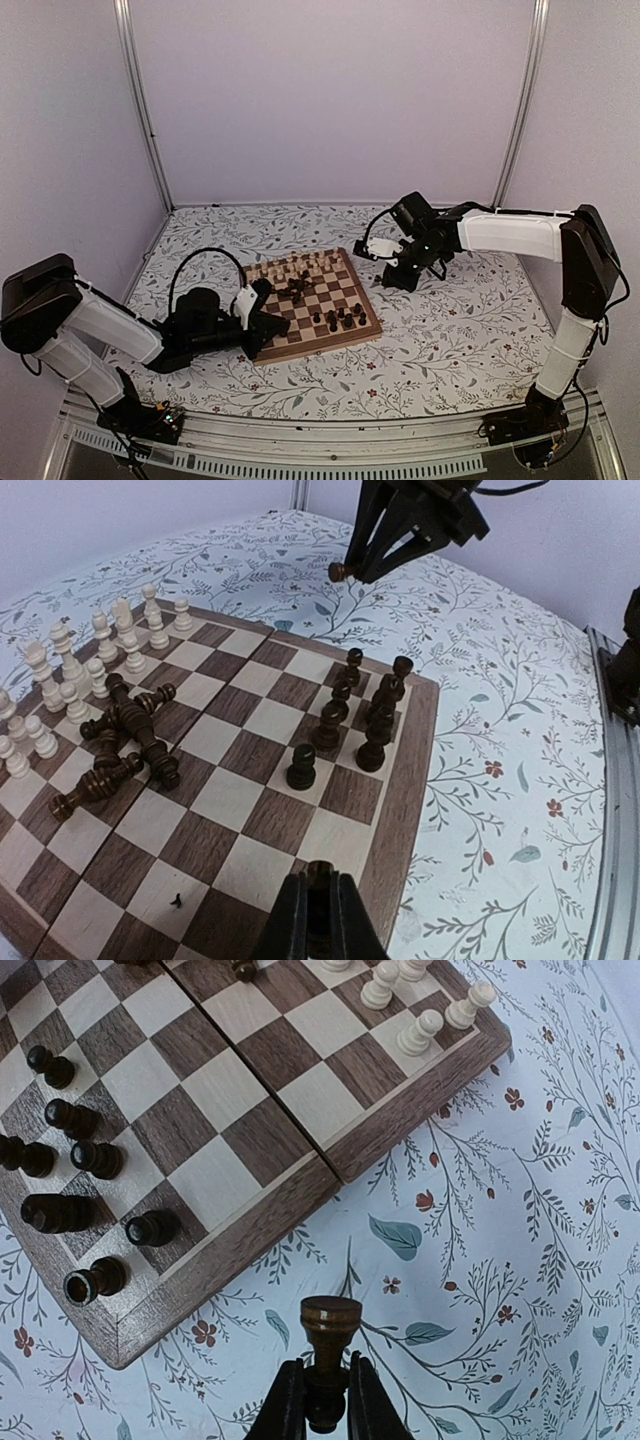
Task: Set up the chess pieces on the board
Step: Place the chess piece on the chessboard.
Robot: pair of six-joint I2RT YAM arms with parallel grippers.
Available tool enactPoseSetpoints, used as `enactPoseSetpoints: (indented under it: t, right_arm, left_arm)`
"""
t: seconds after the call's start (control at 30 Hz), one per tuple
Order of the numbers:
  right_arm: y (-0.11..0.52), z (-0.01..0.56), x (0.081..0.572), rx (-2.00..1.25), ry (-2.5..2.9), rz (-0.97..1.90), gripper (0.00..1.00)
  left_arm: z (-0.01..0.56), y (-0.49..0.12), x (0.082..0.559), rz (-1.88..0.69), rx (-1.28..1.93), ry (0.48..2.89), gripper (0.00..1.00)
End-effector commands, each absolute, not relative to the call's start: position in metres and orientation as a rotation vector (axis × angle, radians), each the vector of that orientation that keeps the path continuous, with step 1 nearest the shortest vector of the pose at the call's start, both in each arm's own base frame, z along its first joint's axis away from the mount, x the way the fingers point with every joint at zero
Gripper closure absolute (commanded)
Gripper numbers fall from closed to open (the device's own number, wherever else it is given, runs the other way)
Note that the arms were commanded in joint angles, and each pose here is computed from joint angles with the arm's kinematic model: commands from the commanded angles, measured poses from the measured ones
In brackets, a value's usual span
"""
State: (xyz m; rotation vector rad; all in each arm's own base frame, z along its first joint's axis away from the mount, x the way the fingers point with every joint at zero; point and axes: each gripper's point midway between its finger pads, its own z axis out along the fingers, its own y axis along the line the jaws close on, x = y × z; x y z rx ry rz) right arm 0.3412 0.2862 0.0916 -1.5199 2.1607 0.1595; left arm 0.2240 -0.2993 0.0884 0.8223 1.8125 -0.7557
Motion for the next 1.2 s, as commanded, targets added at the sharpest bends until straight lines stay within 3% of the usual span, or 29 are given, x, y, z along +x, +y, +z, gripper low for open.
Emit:
enactPoseSetpoints:
  t: [0.0,0.43,0.57,0.8,1.17]
  right_arm:
    - [0.293,0.099,0.347,-1.493,2.137,0.178,0.91]
    - [0.295,0.094,0.346,-1.499,2.141,0.195,0.91]
    - [0.295,0.094,0.346,-1.497,2.139,0.194,0.91]
    - [0.293,0.098,0.344,-1.492,2.13,0.192,0.91]
    - [0.292,0.108,0.341,-1.477,2.106,0.2,0.91]
  left_arm:
    - [0.092,-0.306,0.227,-0.752,0.819,1.782,0.97]
    - [0.08,-0.307,0.235,-0.704,0.815,1.804,0.96]
    - [0.076,-0.302,0.231,-0.707,0.804,1.826,0.86]
    - [0.076,-0.3,0.226,-0.712,0.806,1.846,0.82]
    - [0.091,-0.299,0.216,-0.738,0.831,1.897,0.65]
